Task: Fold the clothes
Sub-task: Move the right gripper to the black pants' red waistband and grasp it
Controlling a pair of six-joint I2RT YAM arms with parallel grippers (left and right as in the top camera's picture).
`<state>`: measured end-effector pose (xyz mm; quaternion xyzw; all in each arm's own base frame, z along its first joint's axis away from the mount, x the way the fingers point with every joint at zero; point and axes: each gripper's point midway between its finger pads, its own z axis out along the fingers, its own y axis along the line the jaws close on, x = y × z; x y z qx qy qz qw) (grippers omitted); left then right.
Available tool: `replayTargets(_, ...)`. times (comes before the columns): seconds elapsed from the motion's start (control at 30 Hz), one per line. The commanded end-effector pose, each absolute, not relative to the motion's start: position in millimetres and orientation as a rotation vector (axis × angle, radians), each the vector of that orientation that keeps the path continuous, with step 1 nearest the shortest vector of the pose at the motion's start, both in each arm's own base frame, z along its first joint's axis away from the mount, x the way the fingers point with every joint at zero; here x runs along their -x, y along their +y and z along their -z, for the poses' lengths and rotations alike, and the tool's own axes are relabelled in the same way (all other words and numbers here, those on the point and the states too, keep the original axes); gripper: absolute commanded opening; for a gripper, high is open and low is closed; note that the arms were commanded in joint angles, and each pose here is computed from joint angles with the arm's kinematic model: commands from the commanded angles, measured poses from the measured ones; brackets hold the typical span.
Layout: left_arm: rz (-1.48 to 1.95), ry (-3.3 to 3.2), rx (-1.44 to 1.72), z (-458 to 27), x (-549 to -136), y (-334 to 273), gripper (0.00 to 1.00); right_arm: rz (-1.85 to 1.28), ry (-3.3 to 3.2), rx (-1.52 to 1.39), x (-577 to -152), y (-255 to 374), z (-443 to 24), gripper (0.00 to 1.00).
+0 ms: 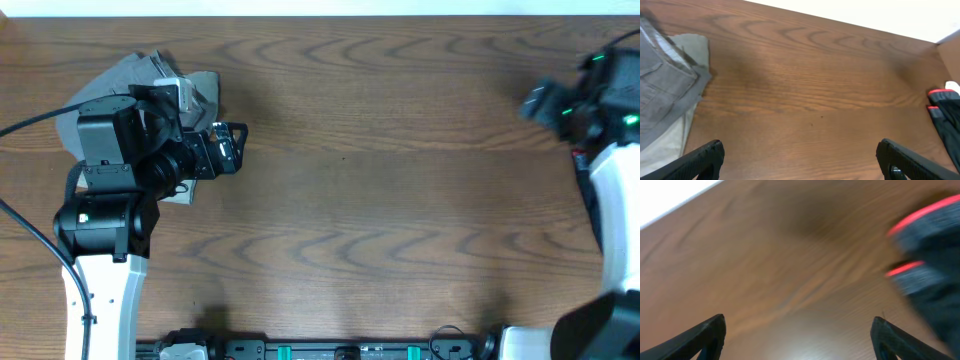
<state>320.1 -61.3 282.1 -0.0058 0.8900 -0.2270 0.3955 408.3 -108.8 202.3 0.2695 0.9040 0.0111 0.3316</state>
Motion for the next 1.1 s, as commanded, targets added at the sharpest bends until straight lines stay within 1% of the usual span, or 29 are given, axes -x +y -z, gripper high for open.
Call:
replayTargets(0.0,0.615,2.223,-0.027,-295,-318,-69,0.98,0.109,2.286,-0.891,-418,-165,-196,0.88)
replayTargets(0.13,0.617,2.232,-0.024,-293,-319,-69,0.98,0.166,2.286,-0.962,-435,-200,-168,0.85)
replayTargets(0.27,0.618,2.236,-0.023,-292,-318,-69,0.98,0.287,2.331,-1.017,-439,-229,-132,0.82)
replayTargets(0.3,0.618,2.235,-0.024,-293,-318,-69,0.98,0.303,2.391,-1.031,-434,-231,-110,0.81)
replayTargets(0.33,0.618,2.235,-0.023,-292,-318,-69,0.98,0.295,2.435,-1.044,-429,-228,-99,0.80)
replayTargets(0.37,0.618,2.235,-0.023,-292,-318,-69,0.98,0.276,2.488,-1.059,-422,-222,-87,0.77)
replayTargets(0.4,0.618,2.235,-0.023,-292,-318,-69,0.98,0.260,2.544,-1.082,-414,-216,-74,0.73)
replayTargets(0.5,0.617,2.235,-0.024,-292,-318,-69,0.98,0.302,2.578,-1.168,-404,-218,-51,0.71)
replayTargets(0.57,0.617,2.235,-0.024,-292,-318,-69,0.98,0.408,2.544,-1.247,-398,-232,-41,0.71)
replayTargets(0.67,0.617,2.235,-0.024,-292,-318,-69,0.98,0.432,2.539,-1.276,-398,-238,-25,0.70)
replayTargets(0.73,0.617,2.235,-0.024,-292,-318,-69,0.98,0.454,2.539,-1.277,-399,-241,-17,0.69)
replayTargets(0.83,0.617,2.235,-0.024,-292,-318,-69,0.98,0.595,2.503,-1.282,-395,-257,-11,0.64)
replayTargets(0.87,0.618,2.235,-0.023,-292,-318,-69,0.98,0.627,2.500,-1.275,-395,-260,-8,0.61)
replayTargets(0.93,0.617,2.235,-0.024,-292,-318,-69,0.98,0.628,2.518,-1.266,-394,-259,-4,0.47)
replayTargets(1.0,0.617,2.235,-0.024,-292,-318,-69,0.98,0.587,2.537,-1.262,-395,-254,-2,0.20)
replayTargets(1.07,0.617,2.231,-0.025,-293,-318,-69,0.98,0.504,2.559,-1.232,-402,-244,-3,0.06)
